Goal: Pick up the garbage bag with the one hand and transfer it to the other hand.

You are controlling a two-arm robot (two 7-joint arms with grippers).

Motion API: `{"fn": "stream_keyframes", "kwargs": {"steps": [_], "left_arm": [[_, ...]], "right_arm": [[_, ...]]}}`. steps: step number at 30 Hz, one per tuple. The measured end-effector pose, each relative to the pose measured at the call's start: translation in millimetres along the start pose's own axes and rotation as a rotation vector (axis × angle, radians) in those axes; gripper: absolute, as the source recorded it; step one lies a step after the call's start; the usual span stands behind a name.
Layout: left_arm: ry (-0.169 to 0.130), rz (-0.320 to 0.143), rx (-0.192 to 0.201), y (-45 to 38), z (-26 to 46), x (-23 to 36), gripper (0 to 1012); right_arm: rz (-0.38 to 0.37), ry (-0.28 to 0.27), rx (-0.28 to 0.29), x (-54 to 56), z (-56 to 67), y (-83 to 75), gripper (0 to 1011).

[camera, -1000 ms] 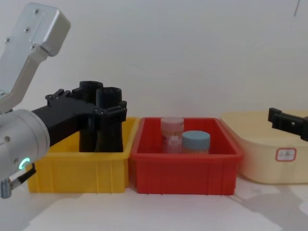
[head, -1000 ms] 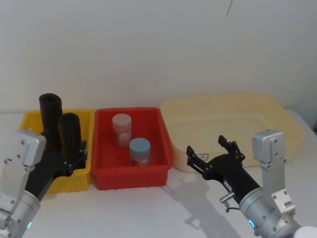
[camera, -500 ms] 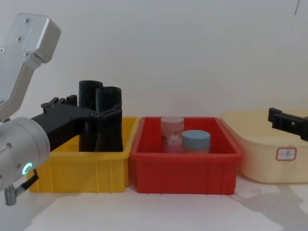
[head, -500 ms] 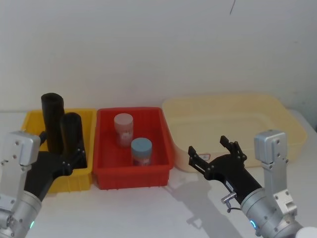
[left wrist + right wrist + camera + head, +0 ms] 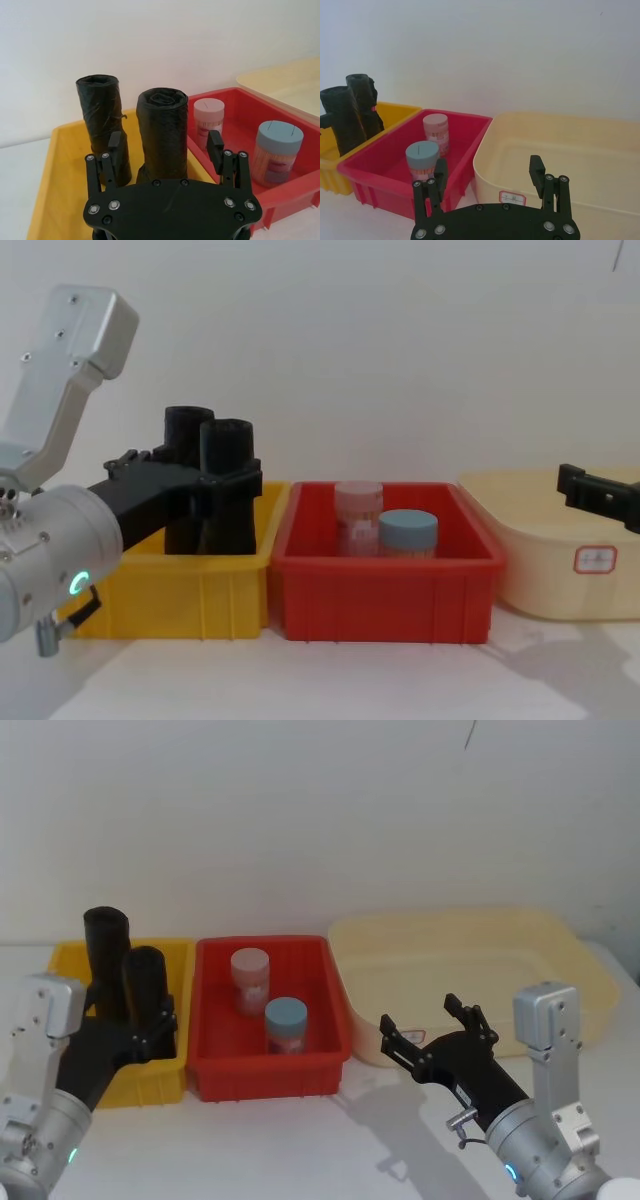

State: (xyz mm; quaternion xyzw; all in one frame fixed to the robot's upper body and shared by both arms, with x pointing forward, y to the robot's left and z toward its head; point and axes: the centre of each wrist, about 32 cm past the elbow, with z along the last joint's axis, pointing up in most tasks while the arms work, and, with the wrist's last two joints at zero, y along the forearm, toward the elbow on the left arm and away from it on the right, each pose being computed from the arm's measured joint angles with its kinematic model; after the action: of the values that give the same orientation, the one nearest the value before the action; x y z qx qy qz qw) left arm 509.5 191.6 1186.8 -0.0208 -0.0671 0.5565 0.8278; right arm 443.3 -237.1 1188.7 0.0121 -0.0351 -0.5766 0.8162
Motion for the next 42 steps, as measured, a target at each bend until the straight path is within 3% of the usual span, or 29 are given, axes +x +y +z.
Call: {"fn": "stream_keyframes", "kwargs": {"steps": [20,31,32,34,36,42], "left_arm": [[0.035,-0.071,-0.009,-29.9,-6.9,5.2,984],[0.045,-0.072,-0.026,-37.9,-7.2,8.4,711],[0.046,-0.072,-0.029,-38.4,-7.1,8.5,645],[0.046,-0.071,-0.032,-39.0,-7.0,8.7,628],[0.046,-0.072,-0.034,-39.3,-6.7,8.6,532],[0.037,-0.074,-0.040,-40.4,-2.8,8.2,468]], "right_arm": [[0.000,0.000,0.000,0.0,0.0,0.0,1000],[0.000,0.000,0.000,0.0,0.0,0.0,1000],[0.000,0.000,0.000,0.0,0.0,0.0,1000],[0.000,0.000,0.000,0.0,0.0,0.0,1000],[0.000,0.000,0.000,0.0,0.0,0.0,1000],[0.000,0.000,0.000,0.0,0.0,0.0,1000]]}}
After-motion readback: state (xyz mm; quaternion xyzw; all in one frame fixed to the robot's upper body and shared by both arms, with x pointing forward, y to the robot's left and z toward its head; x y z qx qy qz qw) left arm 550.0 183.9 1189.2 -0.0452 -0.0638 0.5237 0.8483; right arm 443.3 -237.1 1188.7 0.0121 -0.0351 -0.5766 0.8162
